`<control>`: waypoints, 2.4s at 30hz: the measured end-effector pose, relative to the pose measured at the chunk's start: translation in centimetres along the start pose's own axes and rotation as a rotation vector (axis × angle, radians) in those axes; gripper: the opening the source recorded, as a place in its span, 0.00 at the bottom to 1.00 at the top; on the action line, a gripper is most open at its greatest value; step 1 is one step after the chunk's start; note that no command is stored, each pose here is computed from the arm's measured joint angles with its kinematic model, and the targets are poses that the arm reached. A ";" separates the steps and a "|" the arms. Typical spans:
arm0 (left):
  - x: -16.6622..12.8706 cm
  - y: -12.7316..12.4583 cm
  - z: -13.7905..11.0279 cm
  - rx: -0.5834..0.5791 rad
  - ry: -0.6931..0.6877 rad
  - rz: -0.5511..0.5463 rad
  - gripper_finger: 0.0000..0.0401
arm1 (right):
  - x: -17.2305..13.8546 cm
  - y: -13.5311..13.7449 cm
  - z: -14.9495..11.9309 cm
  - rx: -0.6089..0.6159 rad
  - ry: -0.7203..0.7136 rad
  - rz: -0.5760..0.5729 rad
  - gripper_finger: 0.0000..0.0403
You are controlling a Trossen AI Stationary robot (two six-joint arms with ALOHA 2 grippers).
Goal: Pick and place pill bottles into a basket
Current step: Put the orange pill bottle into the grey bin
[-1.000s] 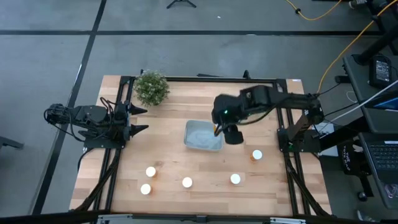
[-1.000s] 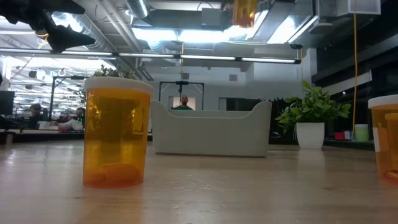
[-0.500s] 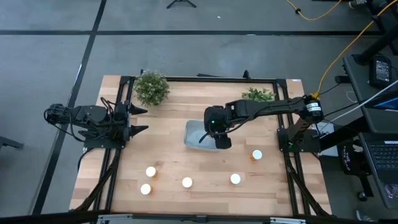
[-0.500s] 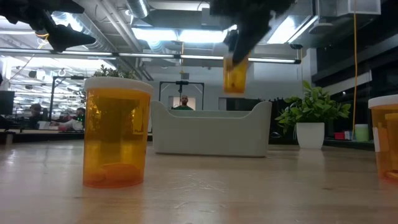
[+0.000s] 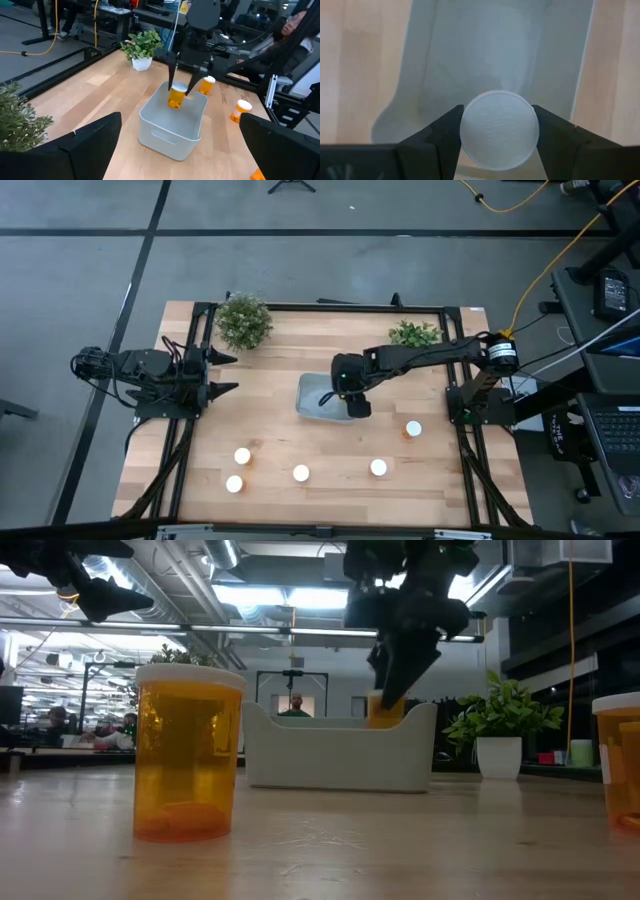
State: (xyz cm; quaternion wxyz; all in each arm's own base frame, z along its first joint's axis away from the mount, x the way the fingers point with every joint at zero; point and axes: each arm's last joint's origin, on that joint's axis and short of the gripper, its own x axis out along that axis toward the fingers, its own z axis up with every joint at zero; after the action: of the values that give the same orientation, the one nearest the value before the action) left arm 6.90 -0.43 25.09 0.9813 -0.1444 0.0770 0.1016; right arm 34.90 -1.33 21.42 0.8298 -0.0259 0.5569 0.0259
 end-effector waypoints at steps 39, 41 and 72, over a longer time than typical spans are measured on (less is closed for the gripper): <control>0.0 0.0 -0.1 0.008 0.010 -0.001 1.00 | -14.0 4.3 5.2 0.006 -0.031 -0.160 0.85; 0.0 0.0 -0.1 0.022 0.015 0.000 1.00 | -16.2 5.5 4.8 0.034 -0.003 -0.171 0.85; 1.8 -0.1 -0.9 0.009 0.110 0.160 1.00 | -9.1 11.8 -15.7 0.434 0.107 -0.040 0.85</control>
State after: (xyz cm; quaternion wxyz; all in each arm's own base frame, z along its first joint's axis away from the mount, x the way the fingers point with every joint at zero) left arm 8.52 -0.52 23.94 0.9649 -0.1389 0.1425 0.1711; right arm 16.18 9.22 23.70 0.7856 0.1407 0.5920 -0.1124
